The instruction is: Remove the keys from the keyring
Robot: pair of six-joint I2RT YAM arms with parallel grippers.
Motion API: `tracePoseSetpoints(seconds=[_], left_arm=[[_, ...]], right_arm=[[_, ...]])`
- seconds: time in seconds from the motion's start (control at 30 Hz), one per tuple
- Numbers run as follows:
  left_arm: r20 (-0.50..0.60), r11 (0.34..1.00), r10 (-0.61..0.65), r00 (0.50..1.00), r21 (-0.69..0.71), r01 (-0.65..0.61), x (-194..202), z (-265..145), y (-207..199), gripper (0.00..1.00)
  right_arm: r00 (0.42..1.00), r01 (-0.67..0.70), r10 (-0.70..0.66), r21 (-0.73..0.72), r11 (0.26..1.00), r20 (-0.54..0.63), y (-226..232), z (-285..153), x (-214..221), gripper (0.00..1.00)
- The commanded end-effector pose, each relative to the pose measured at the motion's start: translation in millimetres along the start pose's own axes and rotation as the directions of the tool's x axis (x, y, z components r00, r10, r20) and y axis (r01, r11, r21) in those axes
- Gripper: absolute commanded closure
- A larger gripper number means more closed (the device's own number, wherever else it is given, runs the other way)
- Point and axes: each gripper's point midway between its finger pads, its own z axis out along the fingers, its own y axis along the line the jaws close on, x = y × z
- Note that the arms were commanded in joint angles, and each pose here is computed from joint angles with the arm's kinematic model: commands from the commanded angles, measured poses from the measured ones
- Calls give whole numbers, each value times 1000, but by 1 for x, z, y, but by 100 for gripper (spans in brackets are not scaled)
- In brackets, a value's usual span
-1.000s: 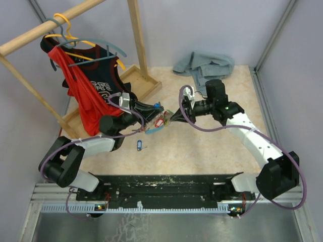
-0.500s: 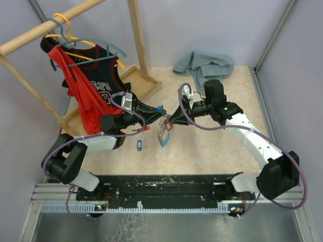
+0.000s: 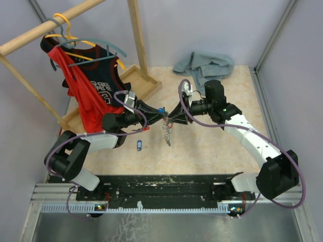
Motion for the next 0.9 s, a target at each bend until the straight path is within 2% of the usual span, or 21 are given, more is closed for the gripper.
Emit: tracePoseSetpoints(seconds=[0.0,0.57,0.87], left_arm=[[167,967,193,967,134,-216,-48,5,-37,100],[173,965,201,964,136,-226,-51,6,-38,100],[175,964,201,964,139,-226,-52,6,-40,100]], right_arm=[[999,40,-41,30,999,12,-7,2,-8,71],[1000,26,-26,-2,1000,1,1,11,-4,72],[1000,18,-18,28,999,-14,-5,11,0,71]])
